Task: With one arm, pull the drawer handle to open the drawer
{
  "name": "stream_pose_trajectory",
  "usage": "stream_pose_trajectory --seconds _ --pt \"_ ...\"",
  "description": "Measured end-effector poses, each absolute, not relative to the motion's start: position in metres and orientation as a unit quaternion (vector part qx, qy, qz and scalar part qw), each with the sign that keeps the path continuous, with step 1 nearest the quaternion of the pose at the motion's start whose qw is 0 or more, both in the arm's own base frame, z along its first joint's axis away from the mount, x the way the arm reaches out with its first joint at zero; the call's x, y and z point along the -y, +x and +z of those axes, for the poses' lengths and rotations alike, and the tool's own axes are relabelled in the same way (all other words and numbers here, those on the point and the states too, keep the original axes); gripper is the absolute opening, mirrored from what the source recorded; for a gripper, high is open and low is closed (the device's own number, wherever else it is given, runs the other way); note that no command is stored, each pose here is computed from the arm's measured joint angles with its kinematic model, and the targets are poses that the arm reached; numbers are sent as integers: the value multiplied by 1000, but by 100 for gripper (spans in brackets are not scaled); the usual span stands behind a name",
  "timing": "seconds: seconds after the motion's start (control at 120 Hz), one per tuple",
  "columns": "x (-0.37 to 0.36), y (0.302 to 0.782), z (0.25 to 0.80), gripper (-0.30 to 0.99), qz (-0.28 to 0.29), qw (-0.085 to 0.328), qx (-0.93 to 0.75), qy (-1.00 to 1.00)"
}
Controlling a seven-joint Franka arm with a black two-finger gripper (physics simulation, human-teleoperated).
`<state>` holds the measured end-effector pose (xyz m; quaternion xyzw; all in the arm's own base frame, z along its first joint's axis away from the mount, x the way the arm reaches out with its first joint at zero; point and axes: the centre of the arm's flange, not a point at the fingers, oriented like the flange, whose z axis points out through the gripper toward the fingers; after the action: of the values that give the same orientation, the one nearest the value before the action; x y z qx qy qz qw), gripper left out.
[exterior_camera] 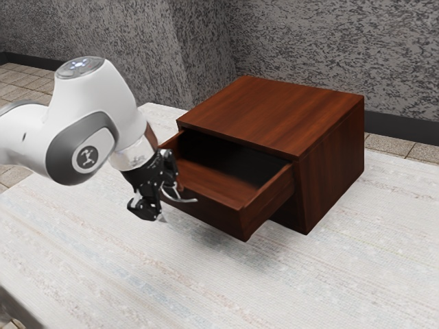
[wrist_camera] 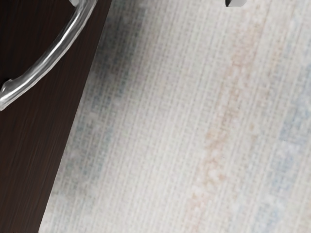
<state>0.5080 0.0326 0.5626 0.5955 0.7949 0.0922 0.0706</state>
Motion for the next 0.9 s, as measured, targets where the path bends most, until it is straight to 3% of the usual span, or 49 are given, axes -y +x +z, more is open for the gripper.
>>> stream_pose_trajectory --seconds 0.9 --pt "-35 483 561 34 71 49 -803 590"
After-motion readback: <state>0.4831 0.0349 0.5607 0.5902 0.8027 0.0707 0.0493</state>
